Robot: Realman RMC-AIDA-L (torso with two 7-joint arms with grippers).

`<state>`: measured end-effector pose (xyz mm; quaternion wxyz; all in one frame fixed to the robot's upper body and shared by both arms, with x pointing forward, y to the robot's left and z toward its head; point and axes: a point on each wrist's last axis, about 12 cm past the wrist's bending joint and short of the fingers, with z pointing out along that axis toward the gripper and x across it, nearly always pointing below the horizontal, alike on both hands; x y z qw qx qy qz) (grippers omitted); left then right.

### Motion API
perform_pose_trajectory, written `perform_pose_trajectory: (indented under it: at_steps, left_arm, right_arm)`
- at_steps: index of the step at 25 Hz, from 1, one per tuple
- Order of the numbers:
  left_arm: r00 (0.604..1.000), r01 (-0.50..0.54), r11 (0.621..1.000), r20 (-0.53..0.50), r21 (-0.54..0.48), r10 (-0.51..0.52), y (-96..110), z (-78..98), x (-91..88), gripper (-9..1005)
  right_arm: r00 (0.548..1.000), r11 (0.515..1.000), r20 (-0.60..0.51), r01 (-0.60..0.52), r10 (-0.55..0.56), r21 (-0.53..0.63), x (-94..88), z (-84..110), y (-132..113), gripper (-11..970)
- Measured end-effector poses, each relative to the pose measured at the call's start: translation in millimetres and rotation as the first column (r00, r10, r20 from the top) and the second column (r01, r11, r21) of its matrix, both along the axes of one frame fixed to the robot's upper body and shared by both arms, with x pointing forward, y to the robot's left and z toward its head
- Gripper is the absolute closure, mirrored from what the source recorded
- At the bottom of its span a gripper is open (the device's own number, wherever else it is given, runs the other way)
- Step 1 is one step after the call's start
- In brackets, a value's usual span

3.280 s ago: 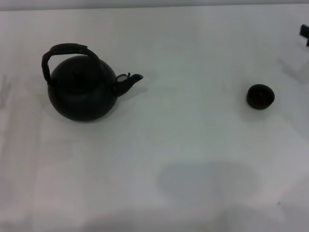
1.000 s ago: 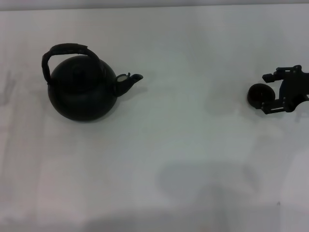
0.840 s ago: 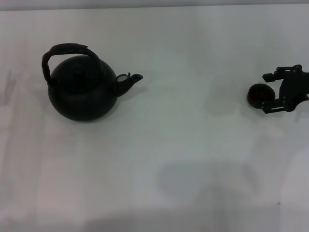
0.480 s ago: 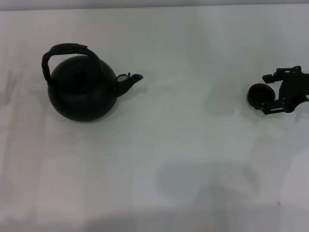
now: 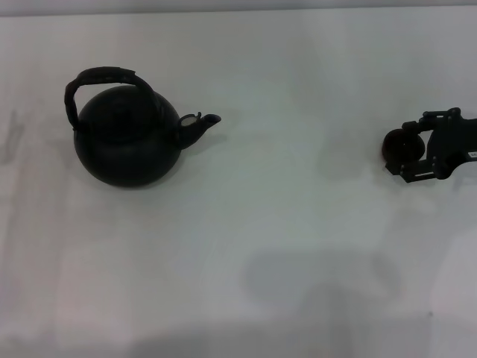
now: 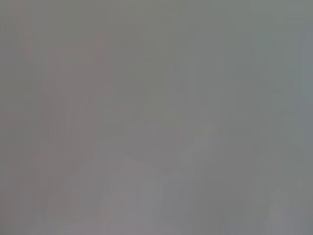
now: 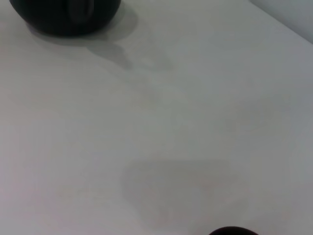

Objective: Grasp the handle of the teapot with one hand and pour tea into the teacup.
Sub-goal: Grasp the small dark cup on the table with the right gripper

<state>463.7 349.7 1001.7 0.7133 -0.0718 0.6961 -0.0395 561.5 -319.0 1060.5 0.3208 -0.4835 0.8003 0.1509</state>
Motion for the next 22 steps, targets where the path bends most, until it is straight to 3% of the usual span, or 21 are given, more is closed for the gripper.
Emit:
perform_pose_trajectory:
  at_steps: [22]
  left_arm:
    - [1.0, 0.0, 1.0, 0.003, -0.001, 0.0, -0.4, 0.7, 1.7, 117]
  right_arm:
    - [0.999, 0.999, 0.031, 0.014, -0.014, -0.03, 4.9, -1.6, 1.5, 208]
